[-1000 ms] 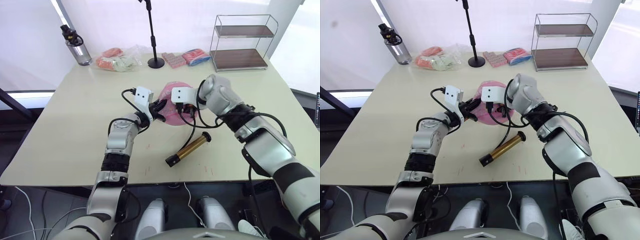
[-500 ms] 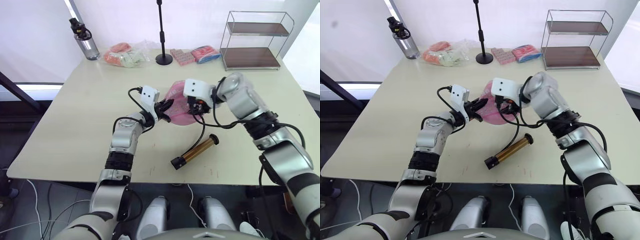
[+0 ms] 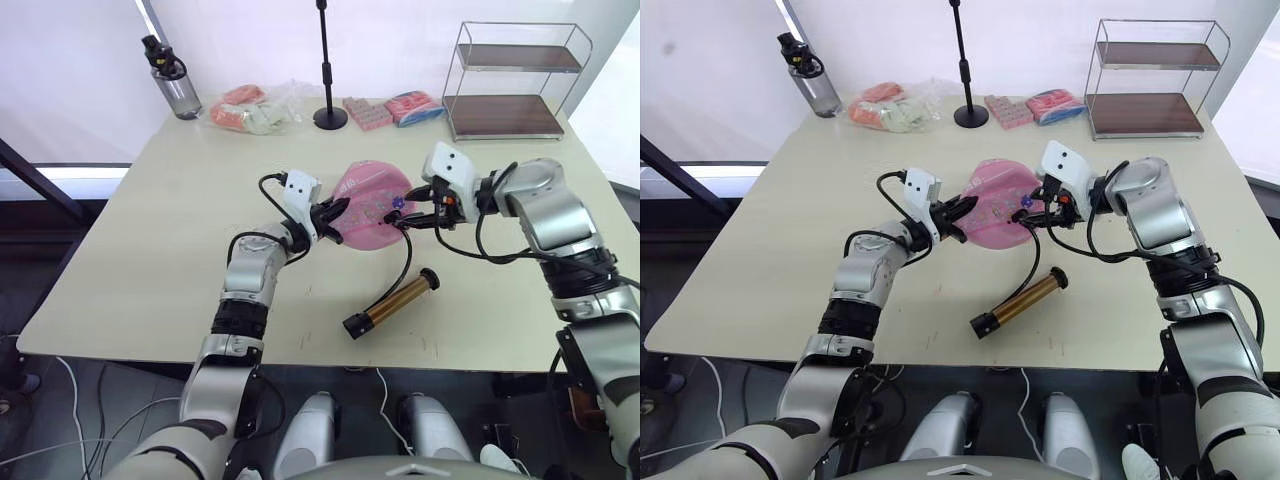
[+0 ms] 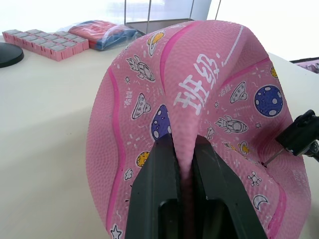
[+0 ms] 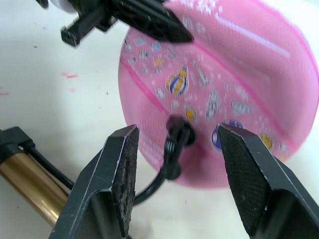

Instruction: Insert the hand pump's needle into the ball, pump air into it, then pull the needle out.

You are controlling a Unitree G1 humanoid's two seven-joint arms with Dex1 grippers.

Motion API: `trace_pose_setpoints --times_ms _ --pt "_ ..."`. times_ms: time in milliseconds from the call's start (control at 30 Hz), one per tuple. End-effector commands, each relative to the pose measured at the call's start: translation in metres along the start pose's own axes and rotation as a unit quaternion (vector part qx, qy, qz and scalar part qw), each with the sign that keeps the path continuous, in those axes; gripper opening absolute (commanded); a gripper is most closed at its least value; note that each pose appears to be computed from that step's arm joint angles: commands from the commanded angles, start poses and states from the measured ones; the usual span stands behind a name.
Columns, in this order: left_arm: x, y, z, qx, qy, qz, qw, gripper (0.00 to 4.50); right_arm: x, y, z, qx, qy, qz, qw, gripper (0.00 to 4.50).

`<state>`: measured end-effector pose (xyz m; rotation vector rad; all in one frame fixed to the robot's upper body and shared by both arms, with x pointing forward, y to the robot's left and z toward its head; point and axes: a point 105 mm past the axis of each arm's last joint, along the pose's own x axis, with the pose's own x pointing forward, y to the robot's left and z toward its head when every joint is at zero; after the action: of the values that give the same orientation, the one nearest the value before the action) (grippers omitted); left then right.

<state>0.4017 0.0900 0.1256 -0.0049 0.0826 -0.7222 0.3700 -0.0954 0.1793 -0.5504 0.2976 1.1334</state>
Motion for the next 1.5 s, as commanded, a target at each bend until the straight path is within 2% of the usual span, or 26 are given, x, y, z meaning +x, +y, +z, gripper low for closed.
trace_pose_setpoints --times_ms 33,500,1500 --pt "0.001 -0.013 -0.04 -0.023 0.068 -0.025 0.997 0.0 -0.005 -0.008 0.002 0.032 -0.03 -0.02 0.999 2.59" --pt "0.001 -0.012 -0.04 -0.018 0.069 -0.024 0.997 0.0 0.013 -0.011 -0.008 0.11 -0.024 -0.004 0.994 2.59" --pt "0.0 -0.014 -0.043 -0.018 0.072 -0.025 0.997 0.0 0.028 -0.002 0.003 0.096 -0.021 0.037 0.994 2.59"
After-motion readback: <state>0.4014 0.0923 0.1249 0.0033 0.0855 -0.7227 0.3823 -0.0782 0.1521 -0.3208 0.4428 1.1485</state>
